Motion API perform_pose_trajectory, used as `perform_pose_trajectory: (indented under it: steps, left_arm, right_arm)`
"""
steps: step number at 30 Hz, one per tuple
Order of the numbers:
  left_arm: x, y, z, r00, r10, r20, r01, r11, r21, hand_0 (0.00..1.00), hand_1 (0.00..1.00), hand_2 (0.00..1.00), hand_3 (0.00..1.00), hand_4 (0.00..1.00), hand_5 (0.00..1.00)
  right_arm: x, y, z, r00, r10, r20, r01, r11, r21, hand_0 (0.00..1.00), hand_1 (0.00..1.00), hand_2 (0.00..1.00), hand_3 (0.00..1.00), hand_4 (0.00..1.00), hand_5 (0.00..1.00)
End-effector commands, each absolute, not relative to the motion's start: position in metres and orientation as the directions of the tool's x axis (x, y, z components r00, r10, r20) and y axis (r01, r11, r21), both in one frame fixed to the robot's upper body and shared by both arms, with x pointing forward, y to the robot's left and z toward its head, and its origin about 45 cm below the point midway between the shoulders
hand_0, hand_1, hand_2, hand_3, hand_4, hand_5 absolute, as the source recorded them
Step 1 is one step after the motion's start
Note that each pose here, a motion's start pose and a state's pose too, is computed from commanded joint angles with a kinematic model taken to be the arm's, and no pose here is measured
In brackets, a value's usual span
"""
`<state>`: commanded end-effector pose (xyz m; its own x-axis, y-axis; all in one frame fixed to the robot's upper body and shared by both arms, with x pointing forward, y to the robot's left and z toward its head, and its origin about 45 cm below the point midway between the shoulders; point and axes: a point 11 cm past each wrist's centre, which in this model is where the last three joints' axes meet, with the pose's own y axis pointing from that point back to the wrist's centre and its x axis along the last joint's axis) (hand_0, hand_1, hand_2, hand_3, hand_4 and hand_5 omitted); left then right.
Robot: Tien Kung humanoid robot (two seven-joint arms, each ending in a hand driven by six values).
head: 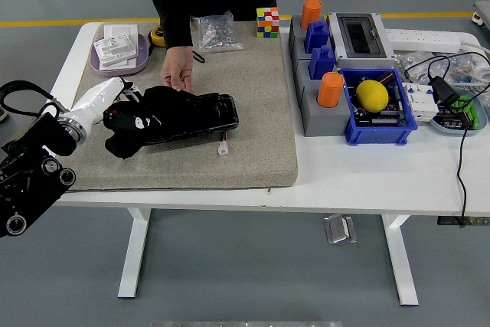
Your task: Pick the rag up,wipe the panel,place it on the desk
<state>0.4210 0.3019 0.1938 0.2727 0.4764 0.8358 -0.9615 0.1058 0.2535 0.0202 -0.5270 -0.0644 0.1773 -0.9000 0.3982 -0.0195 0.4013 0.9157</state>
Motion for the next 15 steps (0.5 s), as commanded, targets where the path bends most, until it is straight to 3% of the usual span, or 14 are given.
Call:
perform_pose_trajectory:
  steps: [15]
  left_arm:
    - [0.431,0.274,0.19,0.305,0.455,0.837,-0.952,0.141,0.271,0.275,0.189,0.458,0.382,0.262,0.002]
  right_arm:
    - [0.025,-0.531,-0.061,0.187,-0.894,0.406,-0.026,0.409,0.912,0.698,0.673,0.686,0.588,0.929,0.451]
